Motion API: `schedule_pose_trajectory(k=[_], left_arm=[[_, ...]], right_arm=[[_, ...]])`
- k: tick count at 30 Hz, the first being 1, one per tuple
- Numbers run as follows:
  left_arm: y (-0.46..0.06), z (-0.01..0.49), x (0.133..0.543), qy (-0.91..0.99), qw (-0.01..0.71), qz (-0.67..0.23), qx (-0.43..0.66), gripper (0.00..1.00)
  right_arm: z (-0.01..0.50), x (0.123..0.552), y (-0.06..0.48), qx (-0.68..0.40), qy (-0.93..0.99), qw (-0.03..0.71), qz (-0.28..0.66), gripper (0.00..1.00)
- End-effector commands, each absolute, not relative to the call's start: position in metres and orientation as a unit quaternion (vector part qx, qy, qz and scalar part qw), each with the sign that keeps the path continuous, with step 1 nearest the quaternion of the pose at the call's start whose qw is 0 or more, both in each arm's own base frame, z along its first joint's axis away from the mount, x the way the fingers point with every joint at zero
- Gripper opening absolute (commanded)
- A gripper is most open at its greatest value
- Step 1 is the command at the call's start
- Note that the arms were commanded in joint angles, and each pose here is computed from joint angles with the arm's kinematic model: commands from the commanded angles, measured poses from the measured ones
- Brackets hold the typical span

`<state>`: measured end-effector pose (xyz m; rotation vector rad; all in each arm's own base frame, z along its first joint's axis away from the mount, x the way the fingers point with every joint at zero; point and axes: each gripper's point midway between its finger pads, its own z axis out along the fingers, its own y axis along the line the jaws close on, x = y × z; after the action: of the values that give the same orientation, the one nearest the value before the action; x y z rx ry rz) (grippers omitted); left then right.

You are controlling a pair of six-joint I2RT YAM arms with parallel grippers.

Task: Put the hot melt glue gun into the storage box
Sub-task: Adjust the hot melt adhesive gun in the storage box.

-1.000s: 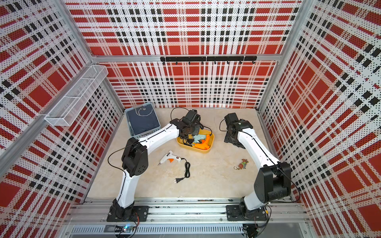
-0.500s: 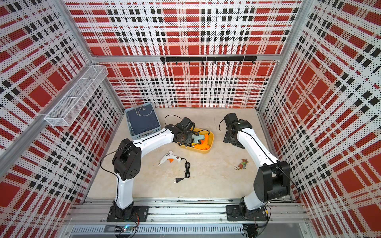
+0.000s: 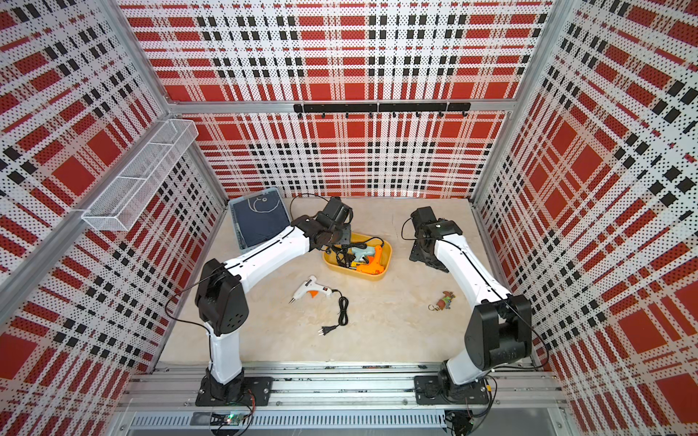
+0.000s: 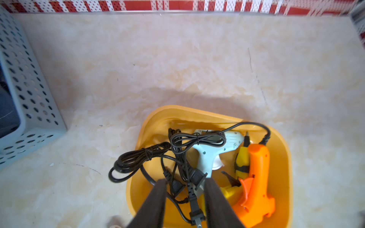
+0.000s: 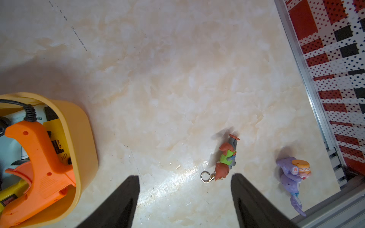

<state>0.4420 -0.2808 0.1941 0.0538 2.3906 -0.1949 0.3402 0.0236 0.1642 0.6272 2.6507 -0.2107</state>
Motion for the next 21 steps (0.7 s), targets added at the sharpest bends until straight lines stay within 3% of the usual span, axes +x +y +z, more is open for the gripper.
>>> schedule_pose_trajectory(k=[1,6,14,21], left_arm=[[-0.230,0.188,0.456,0.929,0.365,-0.049,-0.049,0.20],[-0.190,0.154,0.474,0.932,0.346,-0.040,-0.100,0.02],[-0.202,0.111,0.483,0.946,0.305,-0.062,-0.088,0.00],[-0.252,0.094,0.451,0.957,0.274,-0.085,-0.035,0.00]], right_arm=[[0.169,0.342,0.021,0.235,0.946,0.213,-0.073,0.80],[0.170,0.344,0.022,0.234,0.946,0.213,-0.069,0.80],[0.171,0.343,0.021,0.235,0.945,0.216,-0.071,0.81],[0.173,0.342,0.019,0.237,0.944,0.218,-0.073,0.81]])
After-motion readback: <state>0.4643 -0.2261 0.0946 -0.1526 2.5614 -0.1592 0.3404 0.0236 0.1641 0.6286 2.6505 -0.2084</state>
